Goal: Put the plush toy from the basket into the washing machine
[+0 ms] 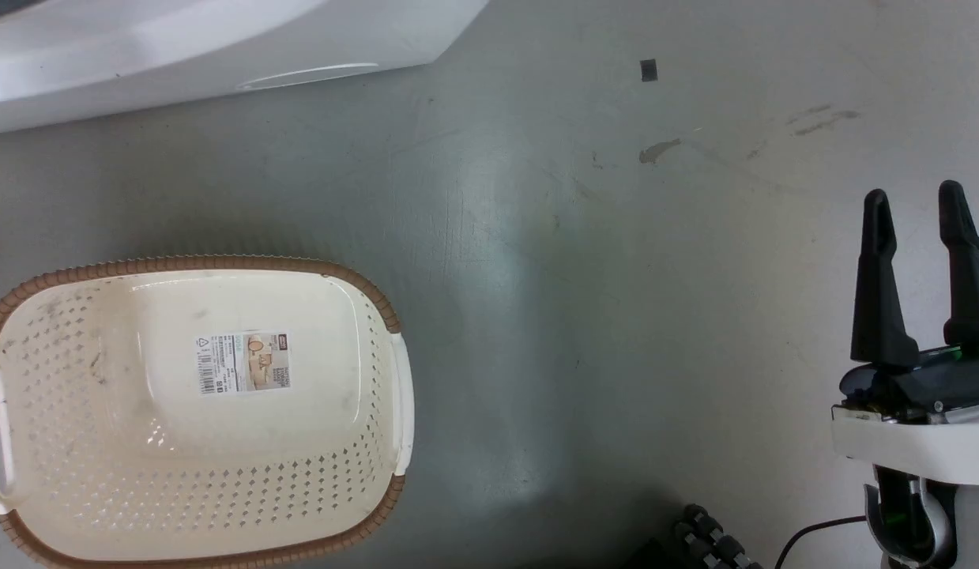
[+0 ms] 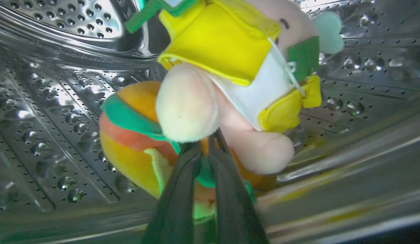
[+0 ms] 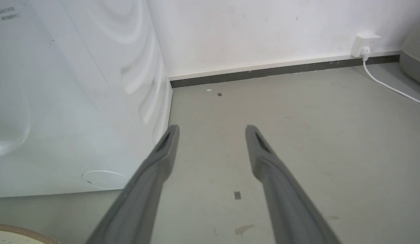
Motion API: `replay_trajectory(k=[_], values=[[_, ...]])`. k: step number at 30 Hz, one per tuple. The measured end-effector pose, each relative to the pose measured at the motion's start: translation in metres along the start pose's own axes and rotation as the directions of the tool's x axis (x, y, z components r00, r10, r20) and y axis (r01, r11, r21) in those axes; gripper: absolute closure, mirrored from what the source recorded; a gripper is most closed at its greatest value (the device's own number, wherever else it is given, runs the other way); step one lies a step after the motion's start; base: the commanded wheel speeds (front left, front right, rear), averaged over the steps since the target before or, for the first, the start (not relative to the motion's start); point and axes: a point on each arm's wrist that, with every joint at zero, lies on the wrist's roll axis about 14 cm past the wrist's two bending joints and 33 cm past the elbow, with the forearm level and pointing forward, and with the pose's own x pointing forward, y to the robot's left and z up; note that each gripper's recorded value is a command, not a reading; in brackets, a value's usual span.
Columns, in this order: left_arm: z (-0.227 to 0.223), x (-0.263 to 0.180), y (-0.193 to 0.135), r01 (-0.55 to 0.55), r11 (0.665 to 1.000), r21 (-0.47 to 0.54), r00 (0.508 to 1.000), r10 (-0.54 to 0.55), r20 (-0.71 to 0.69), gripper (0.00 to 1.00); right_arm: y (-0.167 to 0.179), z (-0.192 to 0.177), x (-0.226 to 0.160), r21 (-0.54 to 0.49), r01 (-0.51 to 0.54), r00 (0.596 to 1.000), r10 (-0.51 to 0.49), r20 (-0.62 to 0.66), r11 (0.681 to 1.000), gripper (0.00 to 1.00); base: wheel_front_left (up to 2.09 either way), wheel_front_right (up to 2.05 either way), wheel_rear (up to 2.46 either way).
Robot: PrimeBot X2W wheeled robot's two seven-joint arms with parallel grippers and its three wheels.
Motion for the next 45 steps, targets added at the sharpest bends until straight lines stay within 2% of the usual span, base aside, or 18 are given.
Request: replay_trajectory(k=[1, 7, 12, 17, 20, 21, 23, 24, 27, 33, 40, 45], values=[[0.000, -0.001, 0.001, -0.001, 1.000, 0.002, 1.000, 0.001, 0.005, 0.00, 0.001, 0.000, 0.000, 0.002, -0.002, 1.000, 0.002, 0.001, 1.000, 0.00, 0.00, 0.00, 0.00], [0.016, -0.012, 0.001, 0.001, 1.000, 0.006, 0.998, -0.002, 0.069, 0.00, 0.002, 0.012, 0.000, 0.010, -0.006, 0.999, 0.005, 0.034, 1.000, 0.00, 0.00, 0.00, 0.00], [0.026, -0.038, -0.006, 0.023, 1.000, 0.004, 0.991, -0.023, 0.129, 0.00, 0.005, 0.032, -0.003, 0.010, -0.015, 0.997, 0.014, 0.082, 1.000, 0.00, 0.00, 0.00, 0.00], [0.035, -0.069, -0.009, 0.030, 0.998, -0.047, 0.985, -0.021, 0.173, 0.00, 0.011, 0.053, -0.008, 0.014, -0.033, 0.991, 0.031, 0.133, 0.999, 0.00, 0.00, 0.00, 0.00], [0.046, -0.104, -0.018, 0.050, 0.996, -0.080, 0.978, -0.033, 0.207, 0.00, 0.019, 0.072, -0.019, -0.002, -0.058, 0.983, 0.057, 0.173, 0.998, 0.00, 0.00, 0.00, 0.00], [0.046, -0.104, -0.018, 0.050, 0.996, -0.080, 0.978, -0.033, 0.207, 0.00, 0.019, 0.072, -0.019, -0.002, -0.058, 0.983, 0.057, 0.173, 0.998, 0.00, 0.00, 0.00, 0.00], [0.060, -0.135, -0.022, 0.057, 0.992, -0.110, 0.966, -0.027, 0.256, 0.00, 0.025, 0.090, -0.028, 0.000, -0.077, 0.974, 0.075, 0.216, 0.997, 0.00, 0.00, 0.00, 0.00], [0.060, -0.135, -0.022, 0.057, 0.992, -0.110, 0.966, -0.027, 0.256, 0.00, 0.025, 0.090, -0.028, 0.000, -0.077, 0.974, 0.075, 0.216, 0.997, 0.00, 0.00, 0.00, 0.00], [0.082, -0.182, -0.032, 0.072, 0.988, -0.138, 0.940, -0.021, 0.341, 0.00, 0.035, 0.109, -0.042, 0.009, -0.110, 0.959, 0.104, 0.264, 0.994, 0.00, 0.00, 0.00, 0.00], [0.093, -0.256, -0.048, 0.108, 0.974, -0.198, 0.903, -0.013, 0.429, 0.00, 0.051, 0.128, -0.064, 0.019, -0.167, 0.939, 0.153, 0.309, 0.986, 0.00, 0.00, 0.00, 0.00], [0.076, -0.333, -0.050, 0.069, 0.957, -0.281, 0.886, 0.071, 0.458, 0.00, 0.061, 0.146, -0.088, 0.024, -0.209, 0.915, 0.187, 0.359, 0.978, 0.00, 0.00, 0.00, 0.00], [0.063, -0.364, -0.058, 0.049, 0.951, -0.306, 0.886, 0.101, 0.452, 0.00, 0.068, 0.151, -0.099, 0.024, -0.237, 0.903, 0.211, 0.374, 0.971, 0.00, 0.00, 0.00, 0.00]])
